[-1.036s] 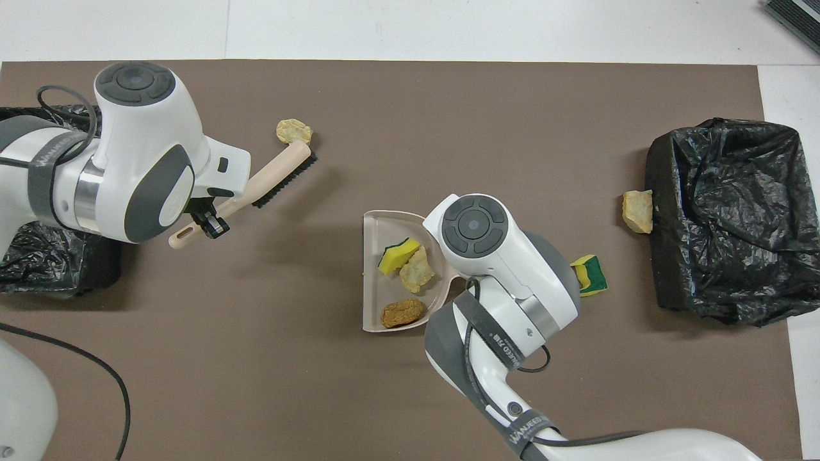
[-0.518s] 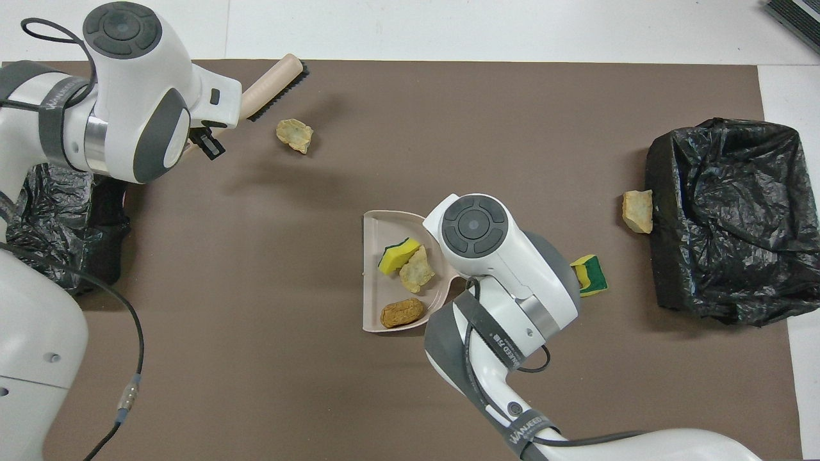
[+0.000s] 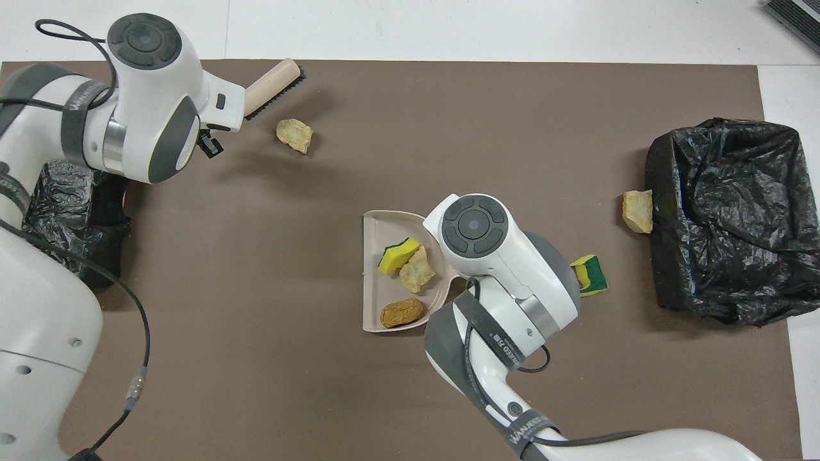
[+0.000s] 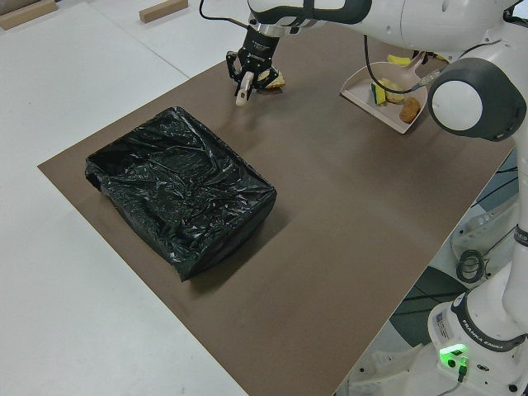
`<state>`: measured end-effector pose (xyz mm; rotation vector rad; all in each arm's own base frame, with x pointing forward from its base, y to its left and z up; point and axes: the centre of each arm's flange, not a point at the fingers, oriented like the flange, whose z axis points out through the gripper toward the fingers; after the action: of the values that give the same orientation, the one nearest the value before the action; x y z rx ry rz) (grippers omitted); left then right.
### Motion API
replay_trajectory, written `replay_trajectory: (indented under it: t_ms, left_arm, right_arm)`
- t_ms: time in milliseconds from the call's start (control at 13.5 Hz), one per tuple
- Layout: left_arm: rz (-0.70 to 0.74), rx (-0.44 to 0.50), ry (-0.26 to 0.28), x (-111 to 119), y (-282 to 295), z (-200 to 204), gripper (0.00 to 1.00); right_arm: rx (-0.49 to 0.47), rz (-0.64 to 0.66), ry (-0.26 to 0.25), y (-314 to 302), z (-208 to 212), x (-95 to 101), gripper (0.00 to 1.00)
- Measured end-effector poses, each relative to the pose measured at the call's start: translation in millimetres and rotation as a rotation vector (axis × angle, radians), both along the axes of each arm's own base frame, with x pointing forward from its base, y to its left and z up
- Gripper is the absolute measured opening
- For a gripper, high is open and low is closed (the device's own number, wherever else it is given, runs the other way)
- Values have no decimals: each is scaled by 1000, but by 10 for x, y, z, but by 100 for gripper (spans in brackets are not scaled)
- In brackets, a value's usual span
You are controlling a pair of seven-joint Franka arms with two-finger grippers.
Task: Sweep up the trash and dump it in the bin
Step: 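Sweep the far tan chunk toward the dustpan with the brush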
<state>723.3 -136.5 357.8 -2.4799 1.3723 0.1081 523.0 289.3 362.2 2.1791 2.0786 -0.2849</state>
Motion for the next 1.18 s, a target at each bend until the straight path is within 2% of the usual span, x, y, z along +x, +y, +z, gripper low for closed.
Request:
replay_trajectory:
  t_ms: [296, 518, 740, 888, 1036, 1184]
  left_arm:
    - [-110, 12, 61, -95, -56, -85, 26]
    - [-130, 21, 104, -309, -69, -73, 26]
    - [-154, 38, 158, -710, -156, 1, 26]
    - [-154, 45, 227, -1063, -248, 11, 26]
    - [-95, 9, 307, -1386, -354, -53, 26]
    - [-33, -42, 360, -1639, -449, -115, 26]
  right_arm:
    - [0, 0, 0, 0, 0, 0, 31]
    - [0, 0, 0, -1, 0, 0, 31]
    - [0, 0, 0, -1, 0, 0, 31]
    - [0, 0, 0, -1, 0, 0, 31]
    - [0, 0, 0, -1, 0, 0, 31]
    - [0, -1, 0, -1, 0, 0, 31]
